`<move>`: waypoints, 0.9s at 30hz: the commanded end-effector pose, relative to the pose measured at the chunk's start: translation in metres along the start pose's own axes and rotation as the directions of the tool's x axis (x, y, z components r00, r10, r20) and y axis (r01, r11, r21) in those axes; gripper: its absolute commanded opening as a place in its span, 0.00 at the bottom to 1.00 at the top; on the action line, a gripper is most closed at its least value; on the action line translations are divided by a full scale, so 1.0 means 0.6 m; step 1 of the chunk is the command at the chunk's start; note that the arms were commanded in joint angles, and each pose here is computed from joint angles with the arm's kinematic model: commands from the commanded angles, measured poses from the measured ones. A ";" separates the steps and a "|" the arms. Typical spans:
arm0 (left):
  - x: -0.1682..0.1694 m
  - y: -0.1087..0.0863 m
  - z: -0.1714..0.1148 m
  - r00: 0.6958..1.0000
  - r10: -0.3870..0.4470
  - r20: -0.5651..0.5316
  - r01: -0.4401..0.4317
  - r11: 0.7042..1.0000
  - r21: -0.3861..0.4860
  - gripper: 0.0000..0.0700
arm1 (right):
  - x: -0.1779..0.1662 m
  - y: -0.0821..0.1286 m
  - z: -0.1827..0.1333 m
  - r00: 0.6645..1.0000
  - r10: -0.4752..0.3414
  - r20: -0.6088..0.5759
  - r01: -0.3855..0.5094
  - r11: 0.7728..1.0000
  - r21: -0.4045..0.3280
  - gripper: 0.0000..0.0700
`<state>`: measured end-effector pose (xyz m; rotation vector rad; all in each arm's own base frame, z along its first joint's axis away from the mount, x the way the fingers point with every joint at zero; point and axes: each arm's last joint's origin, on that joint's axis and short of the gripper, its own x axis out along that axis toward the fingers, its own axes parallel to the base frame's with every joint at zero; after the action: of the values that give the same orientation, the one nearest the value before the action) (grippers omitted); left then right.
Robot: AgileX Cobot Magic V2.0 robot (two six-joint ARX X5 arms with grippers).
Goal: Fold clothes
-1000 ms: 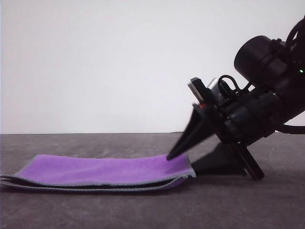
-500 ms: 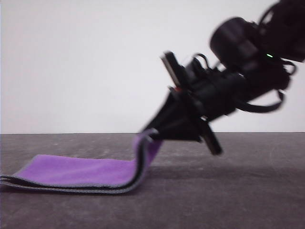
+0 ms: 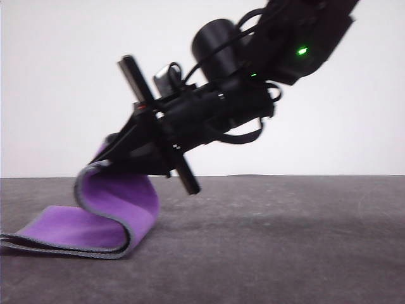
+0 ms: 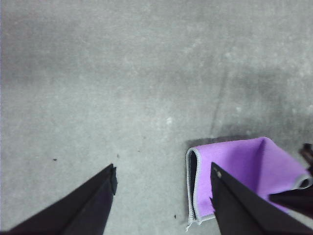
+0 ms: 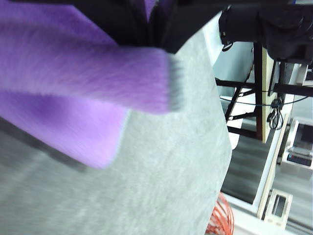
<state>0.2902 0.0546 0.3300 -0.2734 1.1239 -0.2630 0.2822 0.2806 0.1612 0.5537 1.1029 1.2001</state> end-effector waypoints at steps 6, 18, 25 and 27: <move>0.002 0.003 0.006 1.000 0.003 0.006 -0.003 1.000 0.000 0.52 | 0.043 -0.005 0.005 0.999 0.017 -0.039 -0.017 1.000 0.010 0.00; 0.002 0.003 0.007 1.000 0.004 0.009 -0.004 1.000 0.002 0.52 | 0.050 0.000 0.007 0.996 0.072 -0.056 -0.073 0.997 -0.026 0.31; 0.002 0.003 0.007 1.000 0.004 0.009 -0.004 1.000 0.002 0.52 | 0.051 0.002 0.006 0.993 0.092 -0.070 -0.094 0.995 -0.034 0.49; 0.002 0.003 0.007 1.000 0.004 0.009 -0.004 1.000 0.002 0.52 | 0.051 0.002 0.005 0.991 0.107 -0.083 -0.111 0.993 -0.039 0.49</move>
<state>0.2905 0.0546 0.3302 -0.2725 1.1198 -0.2625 0.2830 0.3031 0.1541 0.5543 1.1340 1.3192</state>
